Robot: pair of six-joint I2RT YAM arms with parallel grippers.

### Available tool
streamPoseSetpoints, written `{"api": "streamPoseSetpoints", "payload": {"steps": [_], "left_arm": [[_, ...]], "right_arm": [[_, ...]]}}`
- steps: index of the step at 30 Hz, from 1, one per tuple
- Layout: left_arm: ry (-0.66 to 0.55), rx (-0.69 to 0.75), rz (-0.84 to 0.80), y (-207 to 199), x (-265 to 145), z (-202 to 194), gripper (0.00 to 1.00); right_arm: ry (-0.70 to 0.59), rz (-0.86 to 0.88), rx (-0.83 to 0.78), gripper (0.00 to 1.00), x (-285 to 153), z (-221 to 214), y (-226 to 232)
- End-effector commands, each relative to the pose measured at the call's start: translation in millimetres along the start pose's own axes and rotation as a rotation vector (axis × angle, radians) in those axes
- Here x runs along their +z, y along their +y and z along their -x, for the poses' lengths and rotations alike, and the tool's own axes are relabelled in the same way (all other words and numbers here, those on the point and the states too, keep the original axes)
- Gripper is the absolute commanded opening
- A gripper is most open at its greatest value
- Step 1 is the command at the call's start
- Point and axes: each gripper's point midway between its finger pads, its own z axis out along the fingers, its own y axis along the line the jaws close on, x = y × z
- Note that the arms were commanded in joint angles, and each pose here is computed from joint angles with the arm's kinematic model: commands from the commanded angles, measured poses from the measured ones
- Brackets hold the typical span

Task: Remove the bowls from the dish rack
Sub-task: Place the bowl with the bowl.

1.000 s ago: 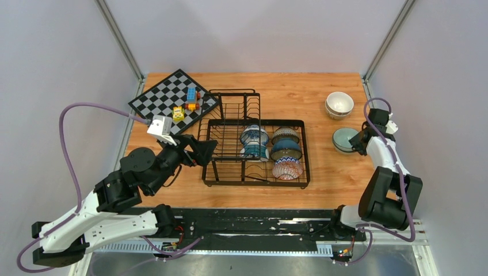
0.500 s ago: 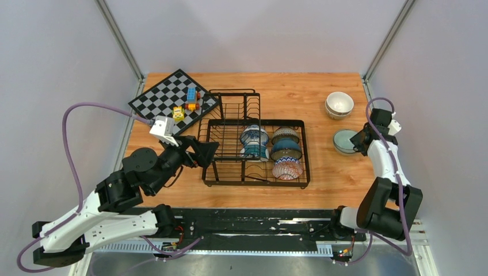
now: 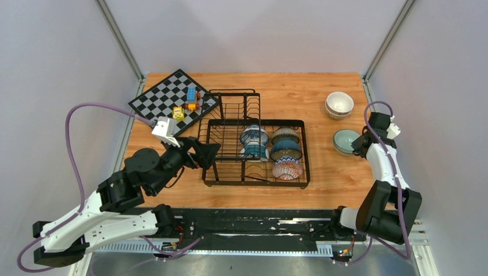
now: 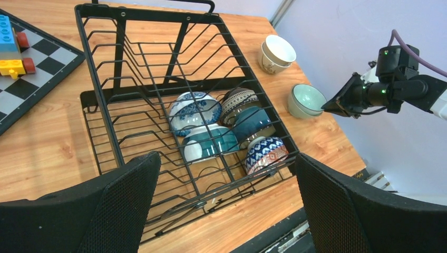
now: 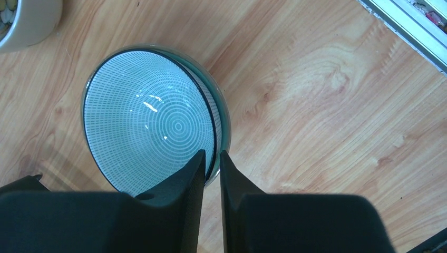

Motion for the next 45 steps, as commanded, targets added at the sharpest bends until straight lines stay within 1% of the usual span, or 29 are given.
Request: {"api": "streamPoseSetpoints", "payload": {"steps": [1, 6, 9, 11, 13, 15, 18, 21, 24, 30, 38, 45], "left_arm": [[-0.023, -0.021, -0.002, 0.3, -1.3, 5.1, 1.00], [-0.020, -0.018, 0.002, 1.1, -0.7, 3.9, 1.00], [-0.017, -0.019, 0.002, 1.3, -0.5, 2.5, 1.00], [-0.016, -0.018, 0.003, 1.5, -0.5, 2.2, 1.00], [-0.017, -0.020, 0.003, 1.8, -0.6, 2.2, 1.00], [-0.018, -0.020, 0.000, 1.4, -0.7, 2.0, 1.00], [-0.014, -0.020, -0.004, 1.3, -0.5, -0.2, 1.00], [-0.015, -0.028, -0.012, 1.3, -2.3, -0.8, 1.00], [-0.021, -0.032, -0.020, 1.5, -4.5, 0.1, 1.00], [-0.028, -0.036, -0.028, 2.3, -8.5, 2.6, 1.00], [-0.024, -0.034, -0.022, 3.7, -9.3, 1.9, 1.00], [-0.023, -0.032, -0.017, 4.2, -7.8, 0.7, 1.00]], "right_arm": [[-0.001, -0.038, -0.004, 0.17, 0.2, -0.6, -11.4], [0.001, -0.043, -0.007, 0.11, 2.9, -1.3, -11.9], [0.005, -0.050, -0.009, 0.11, 4.8, -3.0, -13.6], [0.000, -0.049, -0.009, 0.15, 3.7, -2.2, -13.5], [-0.008, -0.040, -0.008, 0.23, 0.5, -0.2, -12.2], [-0.019, -0.037, -0.006, 0.29, -2.2, 2.2, -12.3], [-0.015, -0.038, -0.010, 0.33, -6.8, 2.1, -13.1], [-0.012, -0.042, -0.015, 0.33, -12.0, 3.3, -13.9], [-0.010, -0.047, -0.020, 0.31, -15.0, 2.4, -16.1], [-0.009, -0.059, -0.031, 0.21, -16.0, -3.9, -22.7], [0.005, -0.057, -0.037, 0.18, -10.5, -3.5, -19.5], [0.016, -0.052, -0.040, 0.13, -5.6, -3.2, -16.5]]}}
